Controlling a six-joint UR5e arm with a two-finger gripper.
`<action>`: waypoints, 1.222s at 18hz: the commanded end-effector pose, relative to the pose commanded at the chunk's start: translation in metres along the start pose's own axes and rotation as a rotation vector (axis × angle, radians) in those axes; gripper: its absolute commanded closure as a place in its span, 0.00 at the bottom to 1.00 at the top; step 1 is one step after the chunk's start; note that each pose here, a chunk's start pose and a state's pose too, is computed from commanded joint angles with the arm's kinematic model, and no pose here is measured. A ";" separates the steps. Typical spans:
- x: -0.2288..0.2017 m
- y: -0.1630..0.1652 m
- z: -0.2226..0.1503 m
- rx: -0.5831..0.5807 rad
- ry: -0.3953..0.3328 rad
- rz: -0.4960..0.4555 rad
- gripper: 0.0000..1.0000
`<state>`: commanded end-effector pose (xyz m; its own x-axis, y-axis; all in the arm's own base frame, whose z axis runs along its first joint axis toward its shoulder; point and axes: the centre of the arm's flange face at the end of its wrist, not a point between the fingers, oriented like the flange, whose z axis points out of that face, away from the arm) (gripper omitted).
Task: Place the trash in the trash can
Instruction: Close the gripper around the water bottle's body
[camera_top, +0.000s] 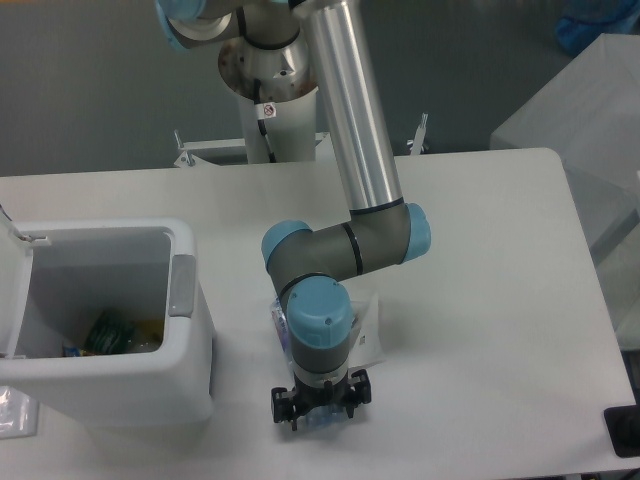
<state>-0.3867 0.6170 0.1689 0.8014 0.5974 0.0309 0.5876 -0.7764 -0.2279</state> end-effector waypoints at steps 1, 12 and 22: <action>0.000 0.000 0.000 0.000 0.000 0.000 0.11; 0.001 0.000 -0.003 0.001 0.000 0.000 0.30; 0.002 0.000 -0.004 0.003 0.000 0.002 0.36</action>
<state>-0.3843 0.6176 0.1733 0.8024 0.5960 0.0309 0.5859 -0.7768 -0.2308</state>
